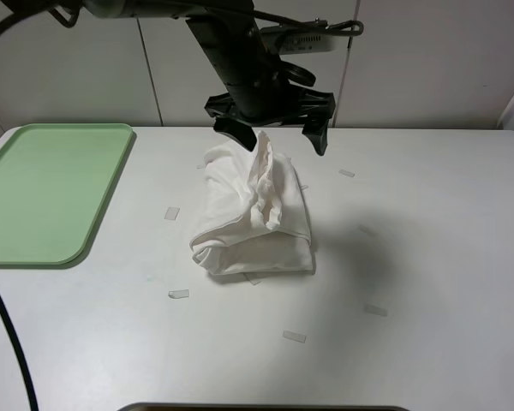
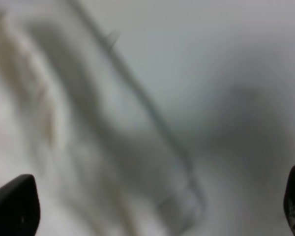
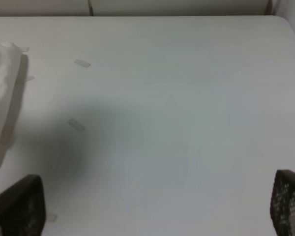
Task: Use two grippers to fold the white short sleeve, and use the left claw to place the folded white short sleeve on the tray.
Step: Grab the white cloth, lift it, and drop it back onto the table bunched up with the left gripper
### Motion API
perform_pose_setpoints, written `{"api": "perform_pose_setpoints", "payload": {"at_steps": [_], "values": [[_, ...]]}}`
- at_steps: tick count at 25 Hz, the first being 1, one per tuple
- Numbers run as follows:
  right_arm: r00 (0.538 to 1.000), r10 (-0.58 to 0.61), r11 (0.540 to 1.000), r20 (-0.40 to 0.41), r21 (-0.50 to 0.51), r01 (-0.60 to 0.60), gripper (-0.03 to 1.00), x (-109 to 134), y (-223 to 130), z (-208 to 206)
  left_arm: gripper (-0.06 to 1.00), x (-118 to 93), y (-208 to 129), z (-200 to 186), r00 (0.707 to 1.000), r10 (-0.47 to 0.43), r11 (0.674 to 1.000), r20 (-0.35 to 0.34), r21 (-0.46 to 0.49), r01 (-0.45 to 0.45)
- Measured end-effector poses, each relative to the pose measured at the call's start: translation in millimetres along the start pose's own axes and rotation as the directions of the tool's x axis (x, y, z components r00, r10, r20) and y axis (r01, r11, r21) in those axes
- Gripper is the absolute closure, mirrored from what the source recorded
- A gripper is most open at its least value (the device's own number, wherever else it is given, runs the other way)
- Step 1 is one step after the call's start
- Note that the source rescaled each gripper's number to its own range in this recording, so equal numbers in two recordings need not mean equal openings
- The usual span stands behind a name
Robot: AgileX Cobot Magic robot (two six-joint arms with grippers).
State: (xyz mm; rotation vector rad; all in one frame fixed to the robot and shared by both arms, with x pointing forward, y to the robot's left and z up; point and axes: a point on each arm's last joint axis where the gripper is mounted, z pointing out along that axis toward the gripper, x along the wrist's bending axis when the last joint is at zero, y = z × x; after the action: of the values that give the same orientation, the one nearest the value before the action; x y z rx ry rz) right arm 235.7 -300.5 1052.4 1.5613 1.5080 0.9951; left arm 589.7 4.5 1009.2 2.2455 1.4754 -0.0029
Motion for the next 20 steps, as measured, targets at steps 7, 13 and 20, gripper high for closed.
{"api": "perform_pose_setpoints", "payload": {"at_steps": [7, 13, 20], "values": [[1.000, 0.000, 1.000, 0.000, 0.000, 0.000, -0.03, 0.0, 0.0, 0.0, -0.05, 26.3, -8.2, -8.7, 0.985, 0.114, 0.984, -0.132, 0.152, -0.093], [1.000, 0.000, 1.000, 0.000, 0.000, 0.000, -0.03, 0.0, 0.0, 0.0, -0.05, 44.6, -11.9, -0.1, 0.974, 0.197, 0.954, -0.111, 0.251, -0.164], [1.000, 0.000, 1.000, 0.000, 0.000, 0.000, -0.03, 0.0, 0.0, 0.0, -0.05, 52.6, -14.8, 36.0, 0.964, 0.256, 0.921, -0.073, 0.320, -0.221]]}}
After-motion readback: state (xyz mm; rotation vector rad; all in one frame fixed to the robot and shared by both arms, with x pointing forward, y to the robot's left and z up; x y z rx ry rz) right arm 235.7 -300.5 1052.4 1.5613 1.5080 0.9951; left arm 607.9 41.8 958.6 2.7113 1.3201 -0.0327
